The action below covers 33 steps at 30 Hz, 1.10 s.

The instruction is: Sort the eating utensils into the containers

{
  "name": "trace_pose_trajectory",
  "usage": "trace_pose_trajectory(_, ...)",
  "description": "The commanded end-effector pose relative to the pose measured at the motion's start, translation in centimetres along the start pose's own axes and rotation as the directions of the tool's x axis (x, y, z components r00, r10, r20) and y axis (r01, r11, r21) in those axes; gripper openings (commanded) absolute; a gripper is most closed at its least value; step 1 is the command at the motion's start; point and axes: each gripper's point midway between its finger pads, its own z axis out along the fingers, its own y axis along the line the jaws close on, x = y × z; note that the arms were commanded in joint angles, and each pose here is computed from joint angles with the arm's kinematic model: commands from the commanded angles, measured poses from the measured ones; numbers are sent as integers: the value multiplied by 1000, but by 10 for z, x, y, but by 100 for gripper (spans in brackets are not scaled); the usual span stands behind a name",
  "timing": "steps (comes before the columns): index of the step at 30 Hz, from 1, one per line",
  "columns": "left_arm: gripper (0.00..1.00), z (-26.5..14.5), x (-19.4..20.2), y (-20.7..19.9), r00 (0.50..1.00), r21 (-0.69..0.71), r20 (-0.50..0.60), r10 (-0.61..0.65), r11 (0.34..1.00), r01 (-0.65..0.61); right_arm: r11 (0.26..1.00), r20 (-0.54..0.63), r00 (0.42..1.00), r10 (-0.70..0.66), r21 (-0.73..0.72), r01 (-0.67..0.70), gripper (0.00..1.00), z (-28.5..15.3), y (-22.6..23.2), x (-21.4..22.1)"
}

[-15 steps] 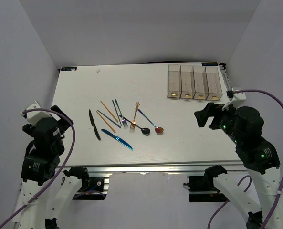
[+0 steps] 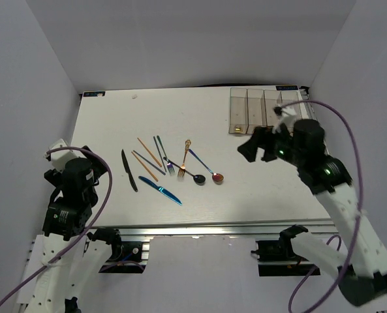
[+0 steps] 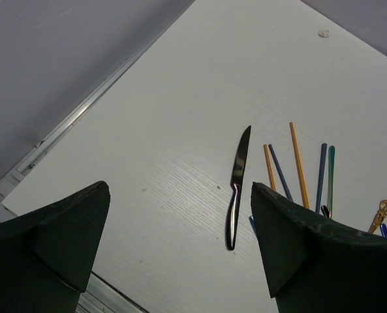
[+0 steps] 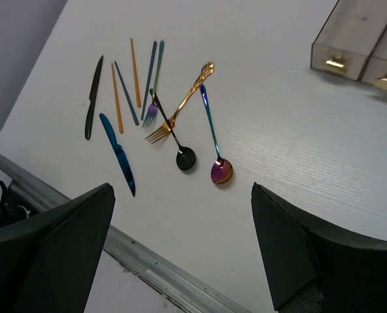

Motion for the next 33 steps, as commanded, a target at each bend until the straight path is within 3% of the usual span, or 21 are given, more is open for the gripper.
trace_pose_trajectory(1, 98, 4, -5, -6, 995, 22, 51, -84, 996, 83, 996, -153, 988, 27, -79, -39, 89, 65, 18, 20)
trace_pose_trajectory(4, 98, 10, 3, -8, 989, 30, 71, -132, 991, 130, 996, -260, 965, -26, 75, 47, 89, 111, 6, 39)
trace_pose_trajectory(8, 98, 13, 6, -7, 991, 4, 55, -124, 992, 124, 982, -324, 939, -117, 104, 158, 88, 159, 9, 61)
trace_pose_trajectory(15, 98, 16, 10, -13, 993, 19, 34, -111, 994, 111, 966, -535, 824, -186, 55, 253, 55, 232, -11, 134)
trace_pose_trajectory(23, 98, 15, 11, -16, 994, 40, 30, -110, 993, 108, 960, -657, 730, -190, 32, 279, 42, 245, -29, 190)
trace_pose_trajectory(28, 98, 17, 13, -20, 995, 49, 16, -102, 994, 101, 963, -707, 684, -180, 17, 271, 39, 246, -37, 219)
trace_pose_trajectory(31, 98, 16, 13, -19, 994, 51, 19, -103, 993, 102, 961, -724, 667, -174, 23, 275, 32, 244, -43, 232)
trace_pose_trajectory(33, 98, 15, 11, -19, 994, 55, 25, -110, 993, 109, 958, -740, 651, -169, 32, 286, 21, 243, -48, 239)
